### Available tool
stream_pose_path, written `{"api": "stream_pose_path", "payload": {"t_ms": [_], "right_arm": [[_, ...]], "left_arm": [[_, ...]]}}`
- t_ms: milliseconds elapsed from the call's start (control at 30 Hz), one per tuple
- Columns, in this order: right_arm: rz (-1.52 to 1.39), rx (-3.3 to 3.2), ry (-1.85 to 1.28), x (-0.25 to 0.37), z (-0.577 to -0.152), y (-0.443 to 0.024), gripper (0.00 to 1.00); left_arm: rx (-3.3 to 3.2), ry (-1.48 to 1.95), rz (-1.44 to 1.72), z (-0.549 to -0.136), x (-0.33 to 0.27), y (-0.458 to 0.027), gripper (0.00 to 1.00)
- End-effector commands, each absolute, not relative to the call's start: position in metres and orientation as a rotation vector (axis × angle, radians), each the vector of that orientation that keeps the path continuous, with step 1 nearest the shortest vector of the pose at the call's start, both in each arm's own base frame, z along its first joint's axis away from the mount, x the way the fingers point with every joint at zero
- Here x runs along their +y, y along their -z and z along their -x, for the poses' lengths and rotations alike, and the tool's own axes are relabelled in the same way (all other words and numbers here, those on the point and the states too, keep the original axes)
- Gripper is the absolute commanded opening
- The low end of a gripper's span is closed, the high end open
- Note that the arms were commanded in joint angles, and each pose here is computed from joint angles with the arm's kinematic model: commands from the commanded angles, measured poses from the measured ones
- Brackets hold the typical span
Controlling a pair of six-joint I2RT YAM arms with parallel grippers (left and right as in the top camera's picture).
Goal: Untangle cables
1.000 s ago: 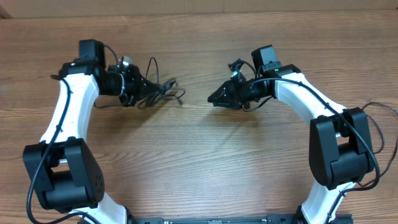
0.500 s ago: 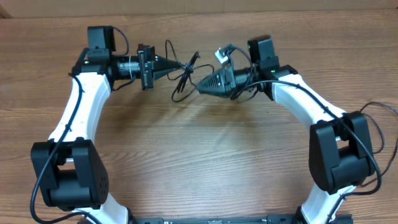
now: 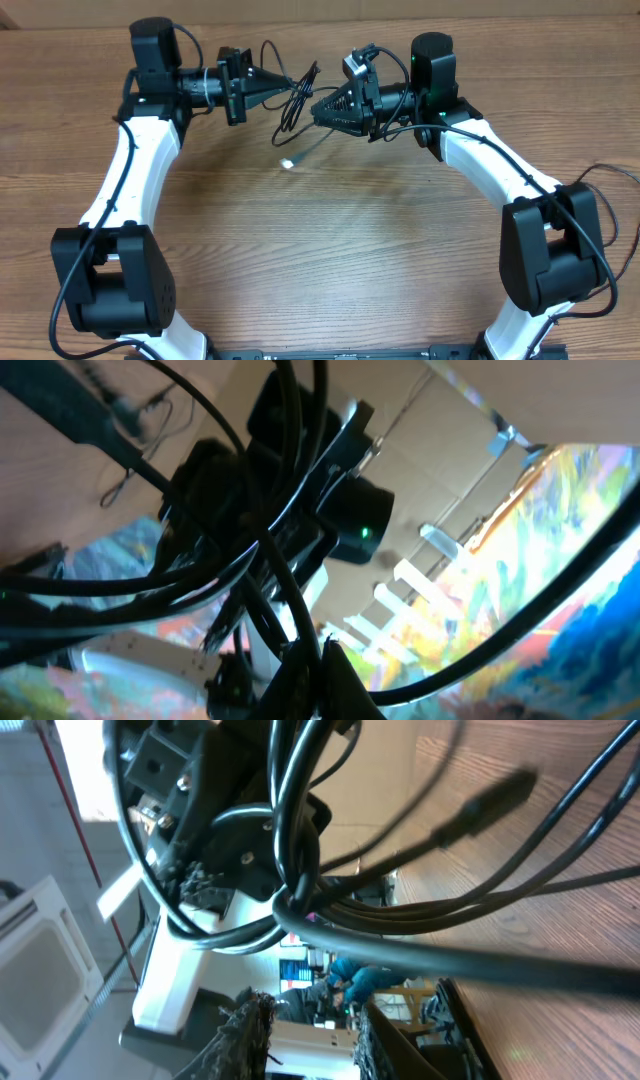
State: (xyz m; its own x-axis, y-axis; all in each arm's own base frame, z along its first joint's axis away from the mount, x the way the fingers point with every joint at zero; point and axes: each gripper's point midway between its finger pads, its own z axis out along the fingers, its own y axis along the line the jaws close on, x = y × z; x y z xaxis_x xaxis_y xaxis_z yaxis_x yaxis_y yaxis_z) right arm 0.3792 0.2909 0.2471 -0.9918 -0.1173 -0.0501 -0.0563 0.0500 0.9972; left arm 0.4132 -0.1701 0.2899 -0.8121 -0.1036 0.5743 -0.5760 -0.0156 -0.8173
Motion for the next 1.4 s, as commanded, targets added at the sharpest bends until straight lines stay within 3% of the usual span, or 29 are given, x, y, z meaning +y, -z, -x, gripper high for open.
{"api": "stream_pose_path", "payload": {"t_ms": [0,433,567,1033,1200,1367], "right_arm": [[-0.158,-2.267,2.147,0.288,-0.383,-0.261,0.29],[-0.069,-2.304,2.177,0.26,-0.402,-0.261,0.29],[-0.079,-2.299,2.174,0.263,-0.4,-0.261,0.33],[0.001,-2.27,2.119,0.266,-0.397,-0.255,0.31],[0.197,-2.234,2.07,0.267,-0.405,-0.255,0.18],[0.172,-2.248,2.098,0.279,-0.405,-0.26,0.2]], "left_arm": [[-1.894,-1.848,-0.803,-0.416,-0.175,-0.295,0.04],[-1.923,-1.873,-0.766,-0.416,-0.175,-0.296,0.04],[-1.958,-1.897,-0.756,-0.419,-0.175,-0.294,0.04],[-1.954,-1.897,-0.737,-0.417,-0.175,-0.295,0.04],[-1.932,-1.885,-0.708,-0.411,-0.177,-0.298,0.04],[-1.949,-1.891,-0.75,-0.417,-0.176,-0.295,0.04]]}}
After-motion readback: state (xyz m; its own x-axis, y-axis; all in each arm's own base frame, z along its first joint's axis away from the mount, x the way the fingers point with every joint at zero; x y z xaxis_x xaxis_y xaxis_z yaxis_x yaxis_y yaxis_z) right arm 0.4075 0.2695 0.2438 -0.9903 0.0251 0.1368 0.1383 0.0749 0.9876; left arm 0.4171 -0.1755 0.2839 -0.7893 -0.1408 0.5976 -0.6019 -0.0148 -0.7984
